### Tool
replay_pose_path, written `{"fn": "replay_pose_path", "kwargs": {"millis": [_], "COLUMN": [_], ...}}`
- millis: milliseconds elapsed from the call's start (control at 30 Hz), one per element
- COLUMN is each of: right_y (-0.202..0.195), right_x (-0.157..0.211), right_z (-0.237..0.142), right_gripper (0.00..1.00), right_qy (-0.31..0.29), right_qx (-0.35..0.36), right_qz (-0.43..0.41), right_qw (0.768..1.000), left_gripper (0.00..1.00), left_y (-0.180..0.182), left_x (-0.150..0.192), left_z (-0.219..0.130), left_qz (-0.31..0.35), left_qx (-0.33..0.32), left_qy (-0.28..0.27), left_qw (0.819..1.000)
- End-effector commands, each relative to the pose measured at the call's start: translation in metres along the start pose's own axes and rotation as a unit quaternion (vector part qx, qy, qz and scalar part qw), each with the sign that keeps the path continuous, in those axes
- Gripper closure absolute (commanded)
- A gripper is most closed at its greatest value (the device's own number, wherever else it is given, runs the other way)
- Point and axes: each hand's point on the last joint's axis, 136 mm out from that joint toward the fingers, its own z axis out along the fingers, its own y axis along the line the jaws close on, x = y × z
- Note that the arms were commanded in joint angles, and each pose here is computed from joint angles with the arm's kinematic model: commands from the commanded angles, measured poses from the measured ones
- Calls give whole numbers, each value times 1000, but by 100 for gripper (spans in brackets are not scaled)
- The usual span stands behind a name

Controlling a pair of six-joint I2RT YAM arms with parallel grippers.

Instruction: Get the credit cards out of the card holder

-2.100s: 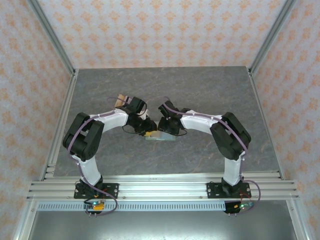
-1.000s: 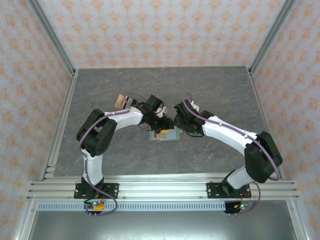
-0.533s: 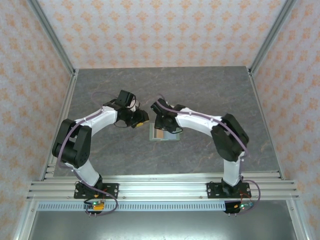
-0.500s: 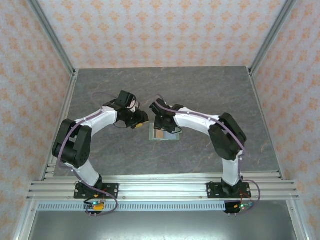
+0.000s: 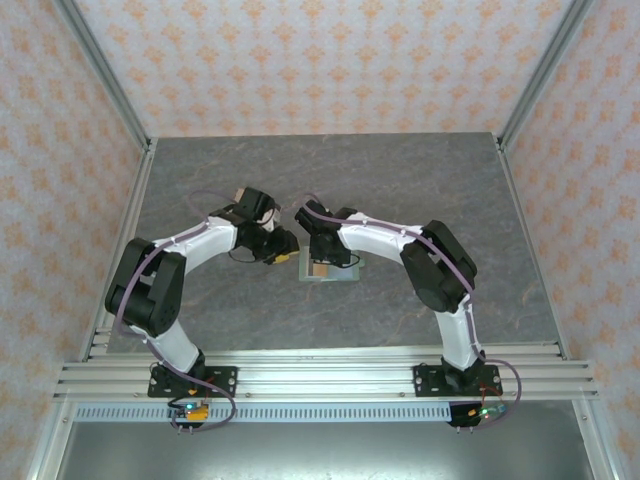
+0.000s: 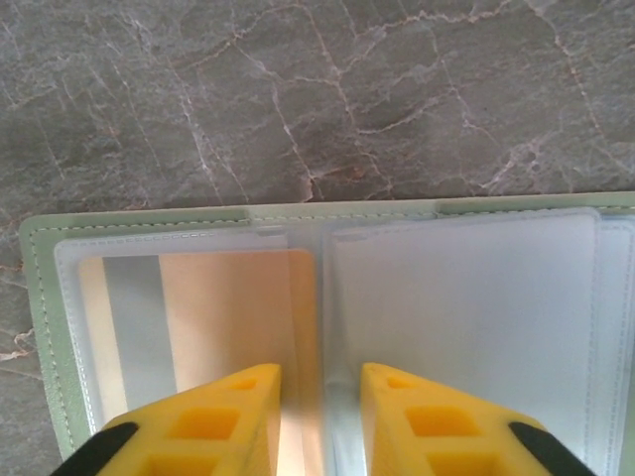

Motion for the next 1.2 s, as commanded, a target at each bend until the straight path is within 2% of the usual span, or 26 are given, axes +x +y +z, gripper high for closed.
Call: {"fn": "replay_pose_path", "kwargs": {"millis": [0, 300, 600, 1167], "right_y": [-24, -30, -34, -36], "right_x": [13, 14, 15, 16], "right_z": [14, 16, 18, 21], "right_gripper": [76, 81, 82, 83], "right_qy": [19, 20, 22, 26], "right_qx": [45, 26, 13, 11], "right_qz": [0, 21, 36, 42], "right_qw": [999, 999, 999, 999], "left_gripper": [64, 67, 67, 67], "left_y": [-12, -17, -18, -25], "left_x": [5, 12, 19, 20], "left_z": [9, 30, 41, 45], "left_qz": [11, 17, 20, 24], "left_qx": [11, -4, -7, 9], "left_qy": [15, 32, 48, 57], "left_qw": [1000, 999, 999, 998]}}
